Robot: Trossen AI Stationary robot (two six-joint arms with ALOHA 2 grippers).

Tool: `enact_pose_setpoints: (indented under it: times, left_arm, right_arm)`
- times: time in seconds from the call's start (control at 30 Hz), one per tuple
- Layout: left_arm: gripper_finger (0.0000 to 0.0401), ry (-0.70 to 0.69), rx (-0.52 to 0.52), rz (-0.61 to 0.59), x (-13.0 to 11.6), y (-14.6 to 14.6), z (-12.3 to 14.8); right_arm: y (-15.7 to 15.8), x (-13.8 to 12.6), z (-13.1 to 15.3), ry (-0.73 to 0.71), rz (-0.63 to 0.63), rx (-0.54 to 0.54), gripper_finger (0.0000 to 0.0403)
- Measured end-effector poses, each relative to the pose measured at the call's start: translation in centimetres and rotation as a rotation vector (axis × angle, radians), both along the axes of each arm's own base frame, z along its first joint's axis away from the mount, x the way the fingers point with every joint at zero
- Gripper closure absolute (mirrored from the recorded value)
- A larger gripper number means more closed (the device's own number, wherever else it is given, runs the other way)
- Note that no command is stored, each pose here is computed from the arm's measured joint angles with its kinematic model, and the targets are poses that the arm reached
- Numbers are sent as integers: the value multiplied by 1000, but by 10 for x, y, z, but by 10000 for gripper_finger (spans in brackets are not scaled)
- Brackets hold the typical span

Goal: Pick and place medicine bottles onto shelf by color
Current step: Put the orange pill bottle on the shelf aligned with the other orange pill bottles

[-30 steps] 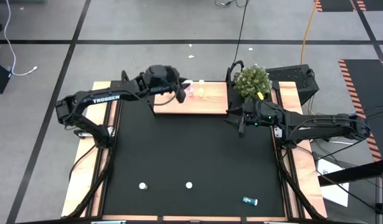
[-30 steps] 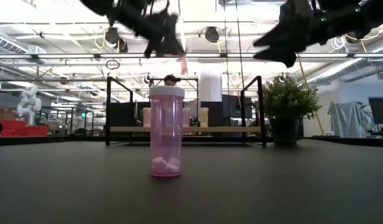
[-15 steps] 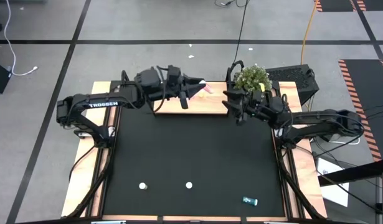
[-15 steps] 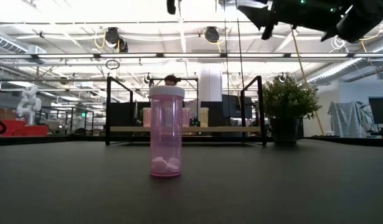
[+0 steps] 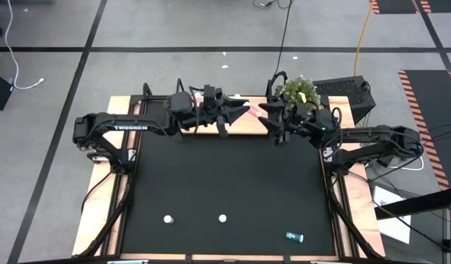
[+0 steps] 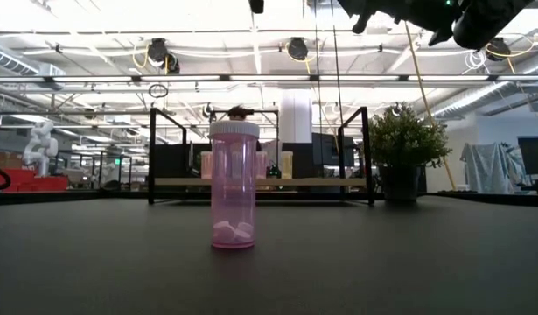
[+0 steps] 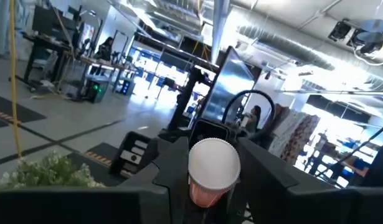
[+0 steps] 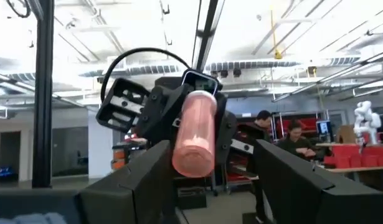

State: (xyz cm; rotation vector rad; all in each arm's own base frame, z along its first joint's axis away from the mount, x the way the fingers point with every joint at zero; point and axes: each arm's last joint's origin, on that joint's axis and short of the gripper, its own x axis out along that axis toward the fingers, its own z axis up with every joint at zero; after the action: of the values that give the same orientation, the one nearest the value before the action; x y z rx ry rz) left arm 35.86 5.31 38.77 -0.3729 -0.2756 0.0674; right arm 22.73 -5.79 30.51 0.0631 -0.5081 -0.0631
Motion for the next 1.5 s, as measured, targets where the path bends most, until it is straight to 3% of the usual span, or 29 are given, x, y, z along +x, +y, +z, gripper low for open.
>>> enact_pose_setpoints:
  times: [0.23, 0.83, 1.03, 1.23, 1.37, 1.5]
  left_arm:
    - [274, -13, 0, 4, 0, 2, 1]
    - [274, 21, 6, -14, 8, 3, -10]
    - [272, 86, -3, -22, 8, 3, -14]
    - [212, 312, 158, -71, -6, 2, -22]
    - [154, 479, 224, -154, -17, 5, -5]
    - [113, 627, 357, -210, -20, 4, 16]
  right_arm:
    - [1, 2, -4, 41, 56, 0, 187]
    - [1, 3, -6, 68, 69, 37, 312]
    - [0, 5, -9, 102, 72, 50, 305]
    - [1, 5, -16, 201, 109, 88, 303]
    - [2, 5, -19, 247, 159, 88, 305]
    - [4, 7, -28, 344, 202, 101, 302]
